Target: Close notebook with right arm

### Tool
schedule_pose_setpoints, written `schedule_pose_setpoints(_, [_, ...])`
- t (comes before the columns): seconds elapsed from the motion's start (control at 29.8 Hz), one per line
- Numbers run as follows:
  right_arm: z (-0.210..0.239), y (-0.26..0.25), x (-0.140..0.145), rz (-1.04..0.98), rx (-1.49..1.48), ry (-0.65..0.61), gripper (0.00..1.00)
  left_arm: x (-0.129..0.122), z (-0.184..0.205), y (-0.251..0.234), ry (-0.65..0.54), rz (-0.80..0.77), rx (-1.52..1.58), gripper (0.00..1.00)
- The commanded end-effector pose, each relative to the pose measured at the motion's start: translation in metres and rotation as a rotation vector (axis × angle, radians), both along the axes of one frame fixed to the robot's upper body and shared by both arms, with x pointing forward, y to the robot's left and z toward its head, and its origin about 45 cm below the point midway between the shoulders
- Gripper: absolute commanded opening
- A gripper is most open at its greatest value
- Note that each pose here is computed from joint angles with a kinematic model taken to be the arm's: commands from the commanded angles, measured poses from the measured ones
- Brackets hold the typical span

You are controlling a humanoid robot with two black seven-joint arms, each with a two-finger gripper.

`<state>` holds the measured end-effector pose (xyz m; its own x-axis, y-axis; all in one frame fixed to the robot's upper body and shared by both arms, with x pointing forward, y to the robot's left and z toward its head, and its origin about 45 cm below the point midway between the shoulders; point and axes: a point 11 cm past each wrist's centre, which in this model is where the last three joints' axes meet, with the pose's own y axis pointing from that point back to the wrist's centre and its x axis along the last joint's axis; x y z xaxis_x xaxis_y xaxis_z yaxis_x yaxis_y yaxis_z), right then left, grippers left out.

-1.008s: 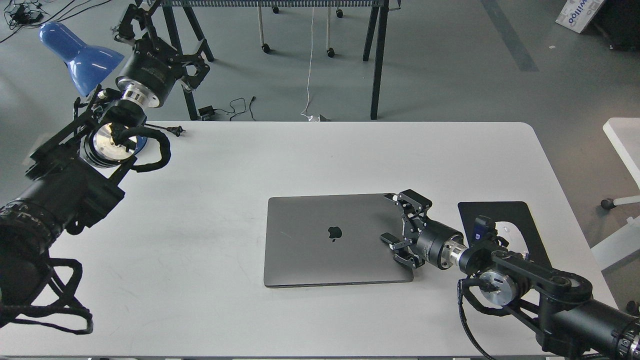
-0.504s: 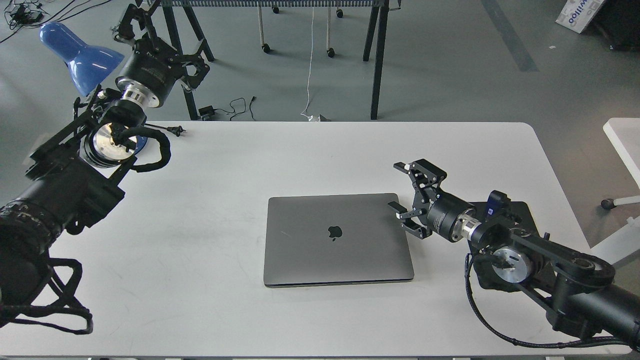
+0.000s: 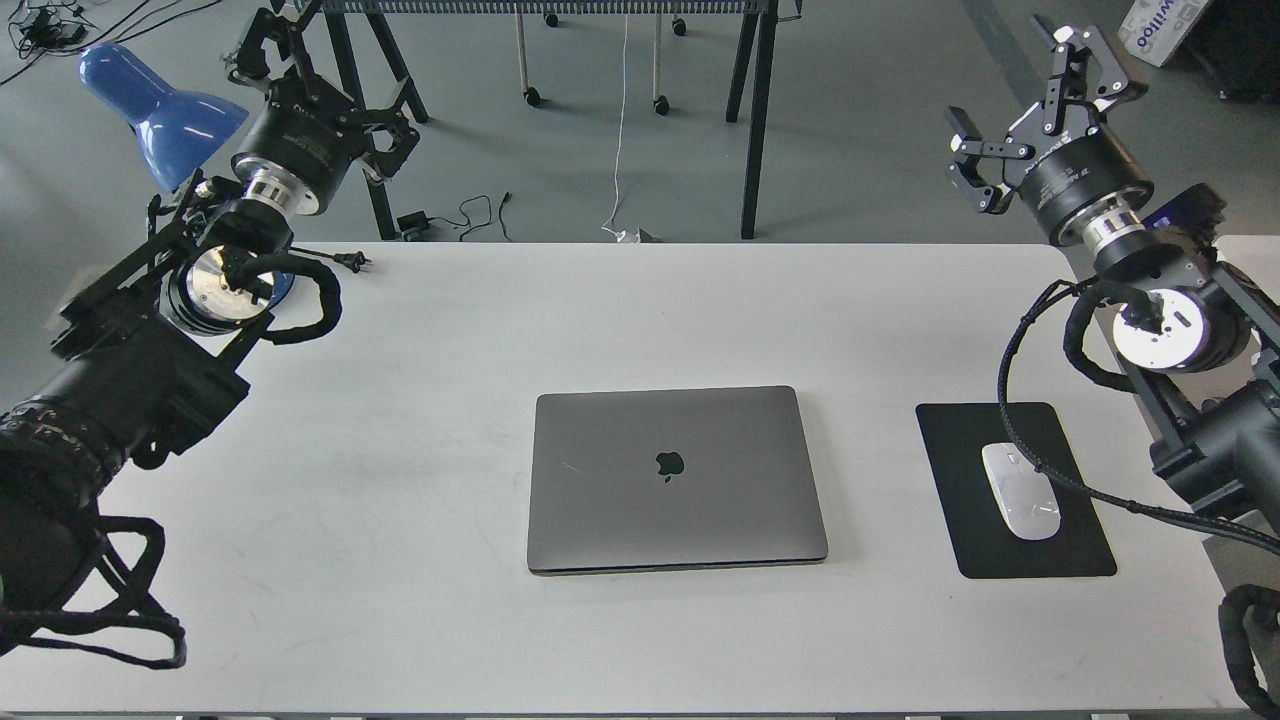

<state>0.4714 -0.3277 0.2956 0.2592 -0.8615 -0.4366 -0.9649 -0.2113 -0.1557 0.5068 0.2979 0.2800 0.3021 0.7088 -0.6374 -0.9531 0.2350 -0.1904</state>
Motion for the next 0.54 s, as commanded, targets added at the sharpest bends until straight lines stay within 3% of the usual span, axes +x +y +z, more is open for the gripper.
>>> schedule_pose_setpoints(0.0, [-0.003,-0.015,0.009,-0.058,0.103,0.024,1.00,0.000,0.000,0.000,0.001,-0.001,0.000,1.00])
schedule_pose_setpoints(0.5, [-0.012,-0.011,0.008,-0.054,0.264,0.042,1.00,0.000,0.000,0.000,0.001,-0.001,0.000,1.00])
